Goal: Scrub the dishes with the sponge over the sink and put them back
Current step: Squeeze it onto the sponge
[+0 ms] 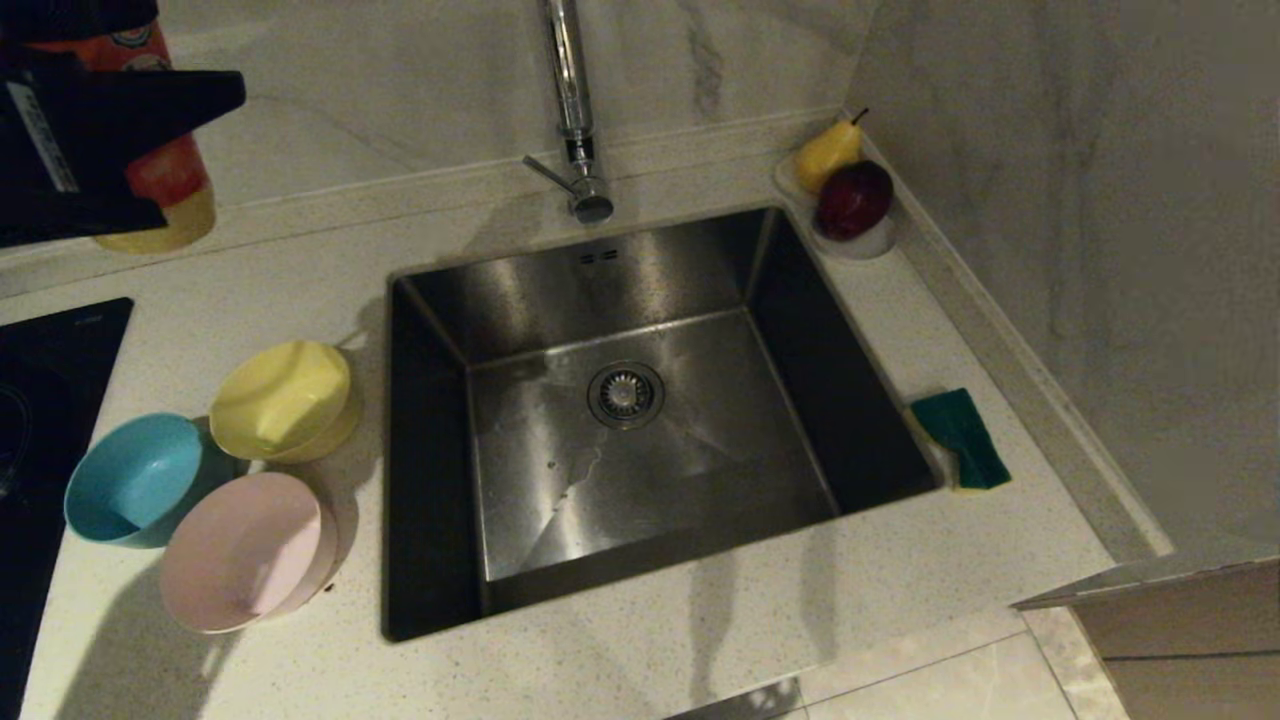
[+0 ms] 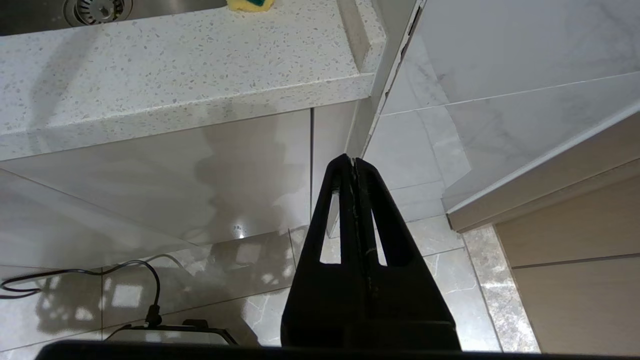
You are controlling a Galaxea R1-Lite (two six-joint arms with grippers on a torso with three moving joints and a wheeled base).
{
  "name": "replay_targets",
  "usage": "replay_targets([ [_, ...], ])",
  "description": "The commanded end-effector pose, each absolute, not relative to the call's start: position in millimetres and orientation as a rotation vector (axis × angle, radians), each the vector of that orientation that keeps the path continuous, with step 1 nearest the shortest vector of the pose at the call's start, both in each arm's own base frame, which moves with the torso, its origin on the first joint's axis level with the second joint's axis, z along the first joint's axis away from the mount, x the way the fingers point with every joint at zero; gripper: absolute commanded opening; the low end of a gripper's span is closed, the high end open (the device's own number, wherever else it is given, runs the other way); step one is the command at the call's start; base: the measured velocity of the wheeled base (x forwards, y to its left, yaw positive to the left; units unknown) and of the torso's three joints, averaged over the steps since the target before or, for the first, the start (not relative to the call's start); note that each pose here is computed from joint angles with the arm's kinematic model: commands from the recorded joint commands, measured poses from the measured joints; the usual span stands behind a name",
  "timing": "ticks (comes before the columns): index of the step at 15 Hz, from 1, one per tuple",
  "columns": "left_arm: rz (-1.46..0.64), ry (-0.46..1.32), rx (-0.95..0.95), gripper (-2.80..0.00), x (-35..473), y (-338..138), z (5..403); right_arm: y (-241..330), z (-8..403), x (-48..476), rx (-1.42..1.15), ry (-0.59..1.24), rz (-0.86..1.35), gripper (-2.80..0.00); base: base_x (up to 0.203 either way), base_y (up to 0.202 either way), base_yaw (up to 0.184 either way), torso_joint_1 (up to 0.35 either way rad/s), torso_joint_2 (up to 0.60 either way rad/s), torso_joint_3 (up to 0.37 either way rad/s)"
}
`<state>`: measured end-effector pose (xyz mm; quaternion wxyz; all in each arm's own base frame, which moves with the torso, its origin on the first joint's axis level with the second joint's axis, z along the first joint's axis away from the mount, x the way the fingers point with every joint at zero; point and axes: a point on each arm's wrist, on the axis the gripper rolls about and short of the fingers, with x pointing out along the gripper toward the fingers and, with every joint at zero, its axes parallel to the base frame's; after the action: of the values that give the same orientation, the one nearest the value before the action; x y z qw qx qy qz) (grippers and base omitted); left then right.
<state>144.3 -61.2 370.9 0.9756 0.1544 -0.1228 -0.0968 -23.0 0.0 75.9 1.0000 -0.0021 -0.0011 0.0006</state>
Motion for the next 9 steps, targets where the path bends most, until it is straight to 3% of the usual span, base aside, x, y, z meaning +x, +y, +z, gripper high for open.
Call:
replay_targets([
  [1,-0.233,-0.263,0.345,-2.80,140.7,-67.6,371.6,0.0,75.9,-22.9,-0.005,-0.002,0.002,-2.80,0.000,0.000,0.000,0.000,0.00,0.000],
  [9,-0.394,-0.288,0.500,-2.80,152.7,-111.3,369.4,0.0,75.9,-22.9,-0.005,-0.002,0.002,-2.80,0.000,0.000,0.000,0.000,0.00,0.000],
])
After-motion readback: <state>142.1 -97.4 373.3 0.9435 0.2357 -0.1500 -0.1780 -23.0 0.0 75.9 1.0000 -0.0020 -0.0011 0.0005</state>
